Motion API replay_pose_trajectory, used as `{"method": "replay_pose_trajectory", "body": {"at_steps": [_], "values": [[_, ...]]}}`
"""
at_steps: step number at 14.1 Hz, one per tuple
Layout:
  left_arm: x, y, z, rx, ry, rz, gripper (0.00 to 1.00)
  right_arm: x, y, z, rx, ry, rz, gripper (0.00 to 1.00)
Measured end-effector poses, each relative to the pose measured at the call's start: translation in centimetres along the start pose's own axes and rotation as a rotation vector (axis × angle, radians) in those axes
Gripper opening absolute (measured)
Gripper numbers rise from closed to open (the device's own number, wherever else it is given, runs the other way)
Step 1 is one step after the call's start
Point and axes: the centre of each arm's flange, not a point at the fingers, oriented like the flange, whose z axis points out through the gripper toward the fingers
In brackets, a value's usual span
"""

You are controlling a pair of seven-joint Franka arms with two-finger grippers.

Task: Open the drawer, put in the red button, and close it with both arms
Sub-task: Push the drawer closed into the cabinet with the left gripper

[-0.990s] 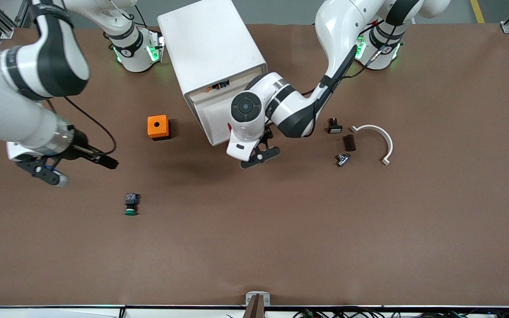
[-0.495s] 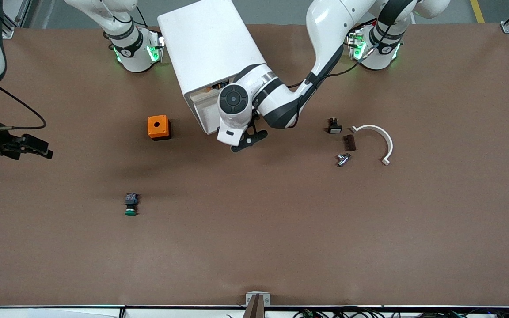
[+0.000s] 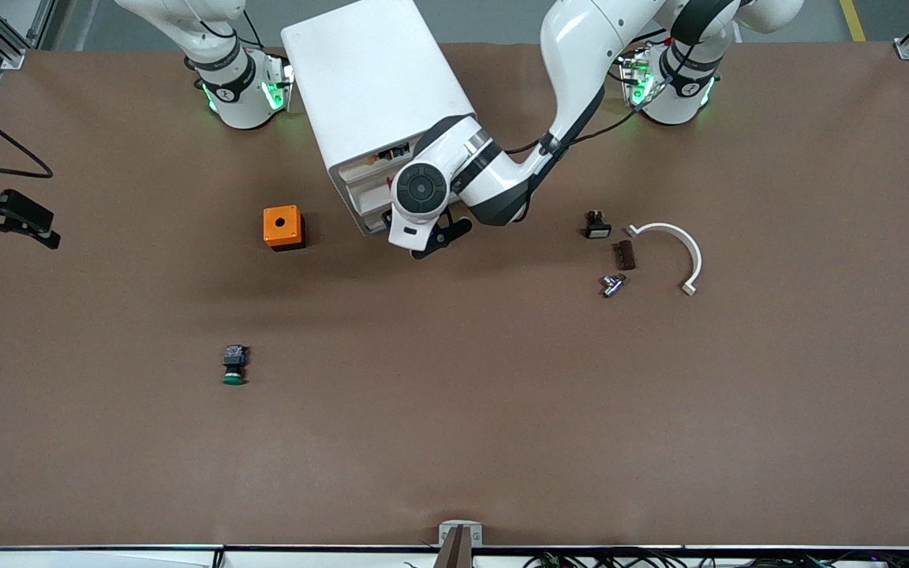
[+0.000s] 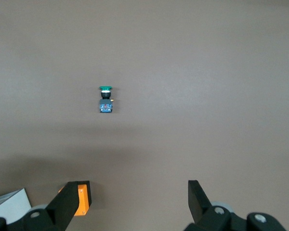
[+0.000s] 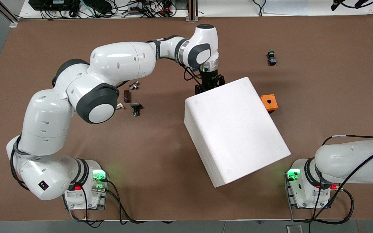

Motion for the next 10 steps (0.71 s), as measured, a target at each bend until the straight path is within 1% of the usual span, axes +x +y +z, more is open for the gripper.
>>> {"method": "replay_pose_trajectory", "body": {"at_steps": [2,4,7,10], "values": [[-0.2,-0.2,0.7,0.000,-0.063,-0.029,1.00,-0.2,0.0,-2.3,-0.002,0.005,0.000,1.00],[-0.3,-0.3,1.4,0.003,-0.107,-0.051,1.00,-0.3,-0.1,-3.7,-0.003,0.010,-0.001,1.00],[-0.1,-0.5,1.7,0.006,-0.124,-0.063,1.00,-0.4,0.1,-3.9,-0.020,0.010,-0.002,1.00],[0.2,-0.5,1.7,0.006,-0.118,-0.065,1.00,-0.3,0.1,-3.9,-0.023,0.008,0.021,1.00]]}}
